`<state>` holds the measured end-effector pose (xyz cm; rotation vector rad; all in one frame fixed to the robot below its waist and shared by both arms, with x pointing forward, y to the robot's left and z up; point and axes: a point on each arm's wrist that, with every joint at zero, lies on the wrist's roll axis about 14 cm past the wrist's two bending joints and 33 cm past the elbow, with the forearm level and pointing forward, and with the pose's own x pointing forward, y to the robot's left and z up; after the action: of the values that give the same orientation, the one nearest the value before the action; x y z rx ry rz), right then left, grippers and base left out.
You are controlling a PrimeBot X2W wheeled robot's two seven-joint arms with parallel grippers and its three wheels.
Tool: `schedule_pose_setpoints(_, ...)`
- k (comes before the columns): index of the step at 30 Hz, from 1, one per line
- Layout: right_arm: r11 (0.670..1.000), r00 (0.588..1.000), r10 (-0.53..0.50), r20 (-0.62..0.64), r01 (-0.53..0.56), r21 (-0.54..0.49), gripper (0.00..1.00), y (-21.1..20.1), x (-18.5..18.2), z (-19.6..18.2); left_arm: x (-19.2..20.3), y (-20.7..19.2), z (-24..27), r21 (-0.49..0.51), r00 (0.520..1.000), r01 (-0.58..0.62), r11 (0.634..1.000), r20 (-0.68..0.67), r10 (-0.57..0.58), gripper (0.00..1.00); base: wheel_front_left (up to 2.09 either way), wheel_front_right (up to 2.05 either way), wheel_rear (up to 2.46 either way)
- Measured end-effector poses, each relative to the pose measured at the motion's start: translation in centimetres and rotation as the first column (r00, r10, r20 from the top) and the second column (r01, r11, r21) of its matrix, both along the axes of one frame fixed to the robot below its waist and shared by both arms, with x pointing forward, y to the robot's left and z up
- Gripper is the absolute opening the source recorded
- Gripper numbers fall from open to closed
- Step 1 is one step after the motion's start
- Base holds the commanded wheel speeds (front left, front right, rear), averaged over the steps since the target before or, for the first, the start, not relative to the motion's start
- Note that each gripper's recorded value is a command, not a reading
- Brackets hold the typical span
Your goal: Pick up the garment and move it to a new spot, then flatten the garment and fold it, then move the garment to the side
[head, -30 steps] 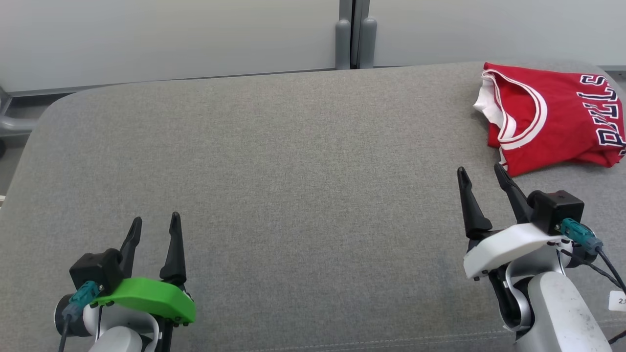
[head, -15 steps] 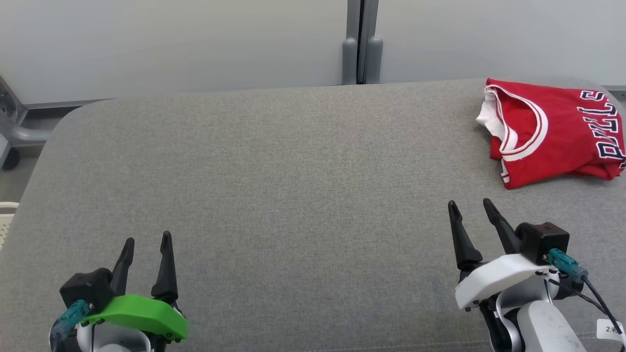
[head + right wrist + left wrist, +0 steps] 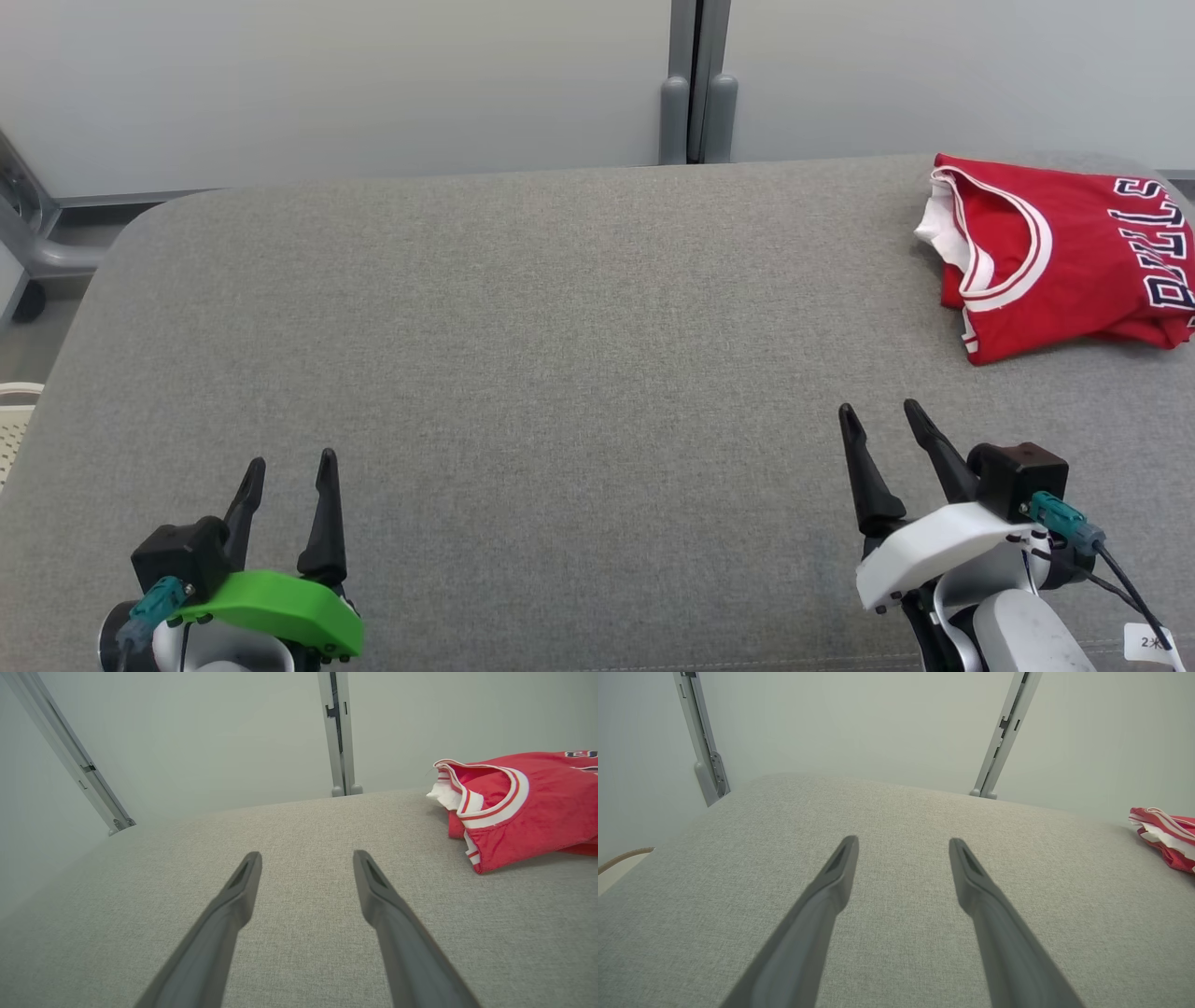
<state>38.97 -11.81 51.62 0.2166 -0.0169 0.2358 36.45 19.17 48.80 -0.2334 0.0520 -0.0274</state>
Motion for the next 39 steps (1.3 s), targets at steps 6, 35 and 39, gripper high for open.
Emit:
schedule_pose_setpoints(6, 1.000, 1.000, 0.006, -0.006, -0.006, 0.001, 1.00, 0.2, 0.0, -0.2, 0.2, -0.1, 0.0, 0.001, 1.000, 0.006, 1.000, 0.002, -0.006, 1.00, 0.00, 0.00, 0.00)
schedule_pose_setpoints(35, 0.992, 0.990, -0.036, -0.133, 0.052, 0.116, 0.00, -1.2, -1.1, -3.1, -1.0, -1.1, -2.9, -0.118, 0.995, -0.021, 0.993, -0.102, 0.009, 0.00, 0.00, 0.00, 0.00)
schedule_pose_setpoints(39, 0.980, 0.985, -0.057, -0.162, 0.086, 0.178, 0.00, -2.0, -1.0, -3.3, -0.9, -1.3, -2.9, -0.186, 0.994, -0.034, 0.982, -0.112, 0.013, 0.00, 0.00, 0.00, 0.00)
